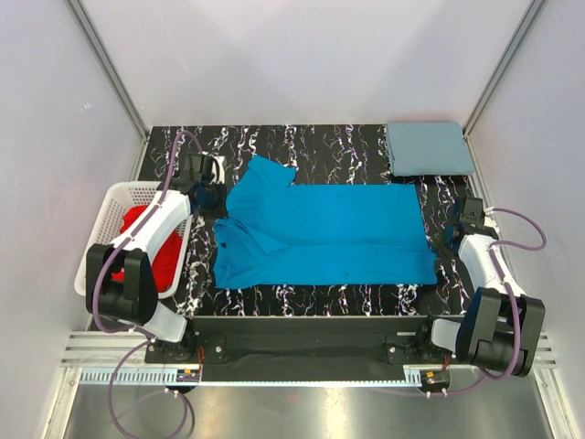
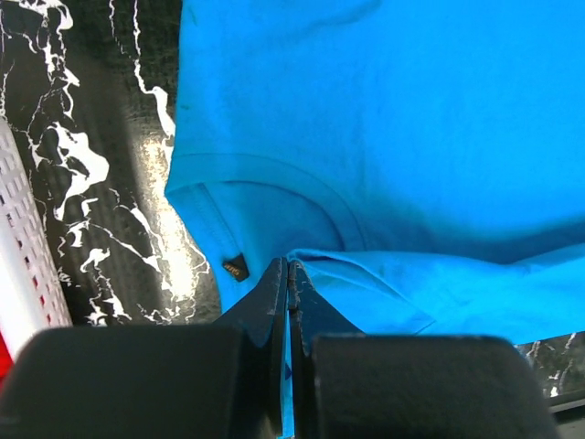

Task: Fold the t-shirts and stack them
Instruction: Fold the tshirt

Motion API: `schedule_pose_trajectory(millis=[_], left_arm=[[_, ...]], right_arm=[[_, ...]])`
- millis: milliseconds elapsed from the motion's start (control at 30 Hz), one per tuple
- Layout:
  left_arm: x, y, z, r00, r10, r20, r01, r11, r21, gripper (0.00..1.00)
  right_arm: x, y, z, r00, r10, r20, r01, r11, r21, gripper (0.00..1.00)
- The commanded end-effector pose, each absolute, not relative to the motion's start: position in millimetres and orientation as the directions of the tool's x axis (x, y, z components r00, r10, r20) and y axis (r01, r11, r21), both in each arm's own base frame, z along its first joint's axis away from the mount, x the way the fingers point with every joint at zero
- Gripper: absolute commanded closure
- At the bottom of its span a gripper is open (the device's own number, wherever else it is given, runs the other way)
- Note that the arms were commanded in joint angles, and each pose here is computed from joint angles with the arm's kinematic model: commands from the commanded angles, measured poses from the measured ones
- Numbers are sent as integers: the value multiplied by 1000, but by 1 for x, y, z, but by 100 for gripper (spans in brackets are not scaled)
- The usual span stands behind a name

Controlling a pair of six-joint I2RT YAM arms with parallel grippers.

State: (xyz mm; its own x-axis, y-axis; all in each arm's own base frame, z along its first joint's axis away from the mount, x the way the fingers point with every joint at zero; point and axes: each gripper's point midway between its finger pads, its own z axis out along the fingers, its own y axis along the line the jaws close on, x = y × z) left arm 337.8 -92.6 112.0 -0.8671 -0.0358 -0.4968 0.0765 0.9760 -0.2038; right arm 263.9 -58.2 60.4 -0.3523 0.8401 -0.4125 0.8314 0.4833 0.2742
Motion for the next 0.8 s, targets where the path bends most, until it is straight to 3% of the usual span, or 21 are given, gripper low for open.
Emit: schedule_pose_trajectory(millis=[0, 267, 767], left_arm=[[352, -87, 121, -848, -5, -530, 91, 984, -155, 100], [367, -91, 114, -858, -4, -513, 90, 983, -159, 100], [365, -62, 116, -852, -18, -524, -3, 1000, -29, 100]], right_arm=[[281, -69, 73, -333, 818, -468, 816, 500, 292, 100], [311, -42, 77, -387, 828, -406, 704, 549, 451, 100], [308, -61, 57, -404, 811, -424, 765, 553, 330, 100]])
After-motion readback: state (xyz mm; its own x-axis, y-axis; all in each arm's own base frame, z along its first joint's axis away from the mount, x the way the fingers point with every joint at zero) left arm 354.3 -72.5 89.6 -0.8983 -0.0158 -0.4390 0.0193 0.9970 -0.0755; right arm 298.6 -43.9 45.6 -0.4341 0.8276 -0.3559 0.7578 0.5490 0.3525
